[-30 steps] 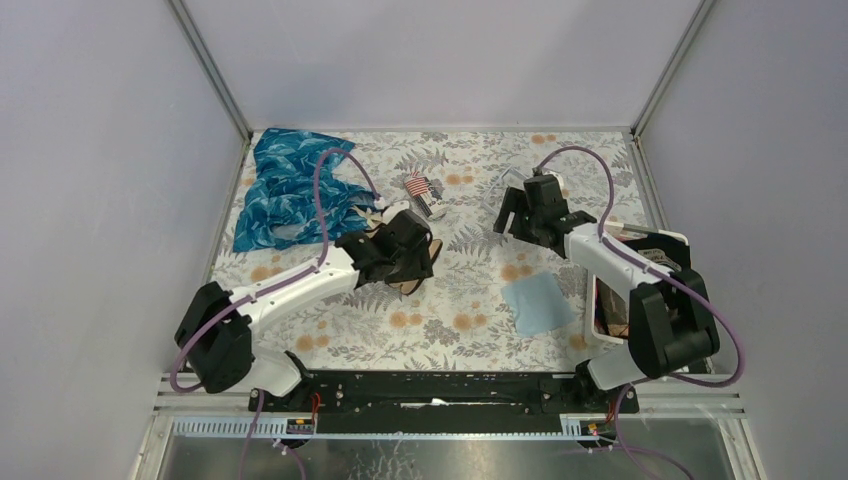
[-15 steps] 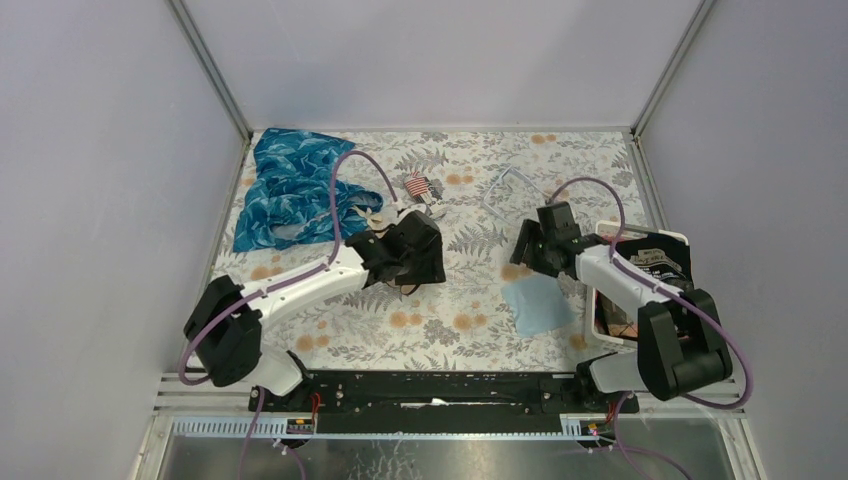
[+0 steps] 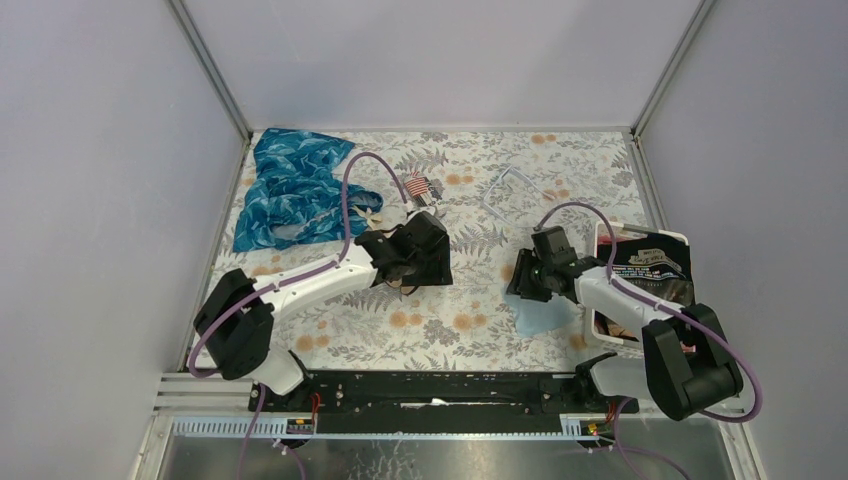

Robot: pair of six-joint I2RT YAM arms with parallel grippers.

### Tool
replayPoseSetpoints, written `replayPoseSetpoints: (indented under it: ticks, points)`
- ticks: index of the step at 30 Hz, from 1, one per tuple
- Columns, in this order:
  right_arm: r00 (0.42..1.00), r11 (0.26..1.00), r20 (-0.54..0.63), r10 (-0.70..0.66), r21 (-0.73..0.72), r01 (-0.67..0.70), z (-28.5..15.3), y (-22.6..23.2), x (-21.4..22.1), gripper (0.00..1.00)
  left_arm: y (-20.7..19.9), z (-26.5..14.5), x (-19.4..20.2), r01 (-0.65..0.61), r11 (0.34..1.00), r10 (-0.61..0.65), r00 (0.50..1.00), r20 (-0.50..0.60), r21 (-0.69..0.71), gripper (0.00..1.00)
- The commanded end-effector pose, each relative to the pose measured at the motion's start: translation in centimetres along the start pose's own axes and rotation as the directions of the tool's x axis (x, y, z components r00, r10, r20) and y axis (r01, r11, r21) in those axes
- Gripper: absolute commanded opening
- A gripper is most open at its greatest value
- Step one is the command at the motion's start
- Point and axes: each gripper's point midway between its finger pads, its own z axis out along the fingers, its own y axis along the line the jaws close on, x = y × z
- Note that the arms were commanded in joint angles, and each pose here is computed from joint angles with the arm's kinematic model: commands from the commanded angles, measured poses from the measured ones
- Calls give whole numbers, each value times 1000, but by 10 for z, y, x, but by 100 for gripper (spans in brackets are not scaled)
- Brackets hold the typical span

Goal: Organize the sunglasses
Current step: Move the glasses cleaning cloth to the center of the board.

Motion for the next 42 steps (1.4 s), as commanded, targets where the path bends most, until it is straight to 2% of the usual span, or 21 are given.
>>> replayPoseSetpoints:
  ticks: [1, 10, 20, 25, 34, 37, 42]
  points:
    - [998, 997, 21, -53, -59, 54, -1, 25, -4, 47, -18, 1, -10, -11, 998, 9, 999, 33, 56, 65]
    - [995, 995, -1, -101, -15, 101, 18, 30, 8, 43, -14, 1, -8, -10, 999, 8, 999, 32, 49, 65]
    - [991, 987, -6, -133, 87, 133, 29, 16, 13, 33, -12, 2, -7, -8, 999, 7, 1000, 31, 44, 65]
    - [977, 967, 31, -210, 151, 204, 18, 19, 2, 34, -12, 3, -6, -7, 999, 5, 1000, 30, 43, 65]
    - [956, 928, 4, -293, 240, 283, 18, 11, 3, 36, -14, 4, -7, -5, 999, 4, 1000, 27, 47, 65]
    - [953, 928, 3, -302, 231, 293, 19, 15, 6, 35, -12, 4, -6, -5, 999, 4, 1000, 27, 44, 65]
    - [950, 953, 114, -291, 125, 277, 0, 42, -9, 35, -11, 3, -5, -4, 999, 3, 1000, 28, 42, 65]
